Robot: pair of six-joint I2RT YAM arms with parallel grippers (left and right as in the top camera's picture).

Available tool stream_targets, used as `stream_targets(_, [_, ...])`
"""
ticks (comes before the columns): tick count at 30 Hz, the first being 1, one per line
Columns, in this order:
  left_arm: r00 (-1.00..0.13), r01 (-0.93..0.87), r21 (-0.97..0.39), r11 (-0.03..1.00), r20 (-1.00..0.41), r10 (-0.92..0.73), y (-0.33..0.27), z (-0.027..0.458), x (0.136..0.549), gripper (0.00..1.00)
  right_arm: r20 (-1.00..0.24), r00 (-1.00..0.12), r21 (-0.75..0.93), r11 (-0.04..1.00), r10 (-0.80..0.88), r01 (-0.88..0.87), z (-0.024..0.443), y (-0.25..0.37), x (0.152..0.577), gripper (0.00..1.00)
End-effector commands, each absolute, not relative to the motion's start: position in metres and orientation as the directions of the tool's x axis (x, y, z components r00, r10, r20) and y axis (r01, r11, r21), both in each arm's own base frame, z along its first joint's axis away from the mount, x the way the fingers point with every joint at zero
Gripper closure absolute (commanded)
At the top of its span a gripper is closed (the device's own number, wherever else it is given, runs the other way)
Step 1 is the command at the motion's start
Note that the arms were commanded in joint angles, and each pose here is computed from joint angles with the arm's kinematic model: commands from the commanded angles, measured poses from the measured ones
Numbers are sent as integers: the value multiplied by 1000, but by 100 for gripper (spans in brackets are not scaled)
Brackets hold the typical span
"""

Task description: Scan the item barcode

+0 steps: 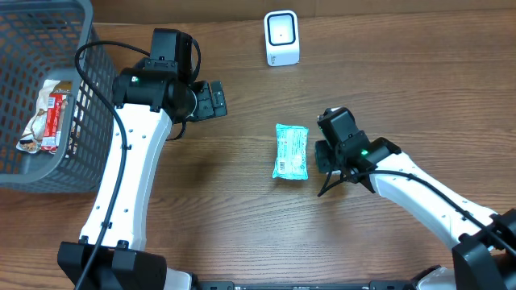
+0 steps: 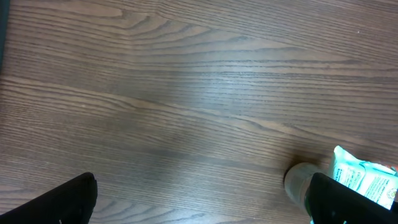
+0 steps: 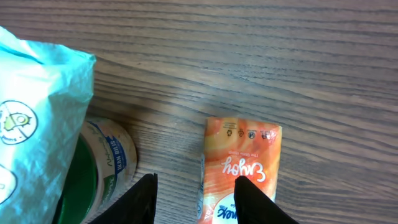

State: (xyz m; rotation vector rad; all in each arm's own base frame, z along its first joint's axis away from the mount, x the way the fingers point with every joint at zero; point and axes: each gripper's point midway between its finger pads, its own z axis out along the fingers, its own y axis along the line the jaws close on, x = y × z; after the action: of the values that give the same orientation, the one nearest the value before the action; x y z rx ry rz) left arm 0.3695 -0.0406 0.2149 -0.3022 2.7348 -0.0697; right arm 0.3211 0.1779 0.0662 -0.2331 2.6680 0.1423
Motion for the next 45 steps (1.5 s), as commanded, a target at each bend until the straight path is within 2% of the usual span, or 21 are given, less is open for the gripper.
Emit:
stream_targets(1, [-893, -206, -86, 975, -390, -224, -39, 220, 371, 0, -461, -875, 25, 984, -145, -177, 65, 177, 326, 59])
stream_targets(13, [-893, -206, -86, 975, -390, -223, -39, 220, 371, 0, -375, -911, -59, 985, -173, -163, 24, 166, 321, 64])
stream_targets(19, [-893, -206, -86, 975, -390, -224, -39, 220, 371, 0, -374, -912, -59, 985, -170, -159, 23, 165, 321, 68])
stream_targets(45, [-893, -206, -86, 975, -390, -224, -39, 220, 371, 0, -366, -918, -43, 988, -155, -150, 15, 170, 321, 68])
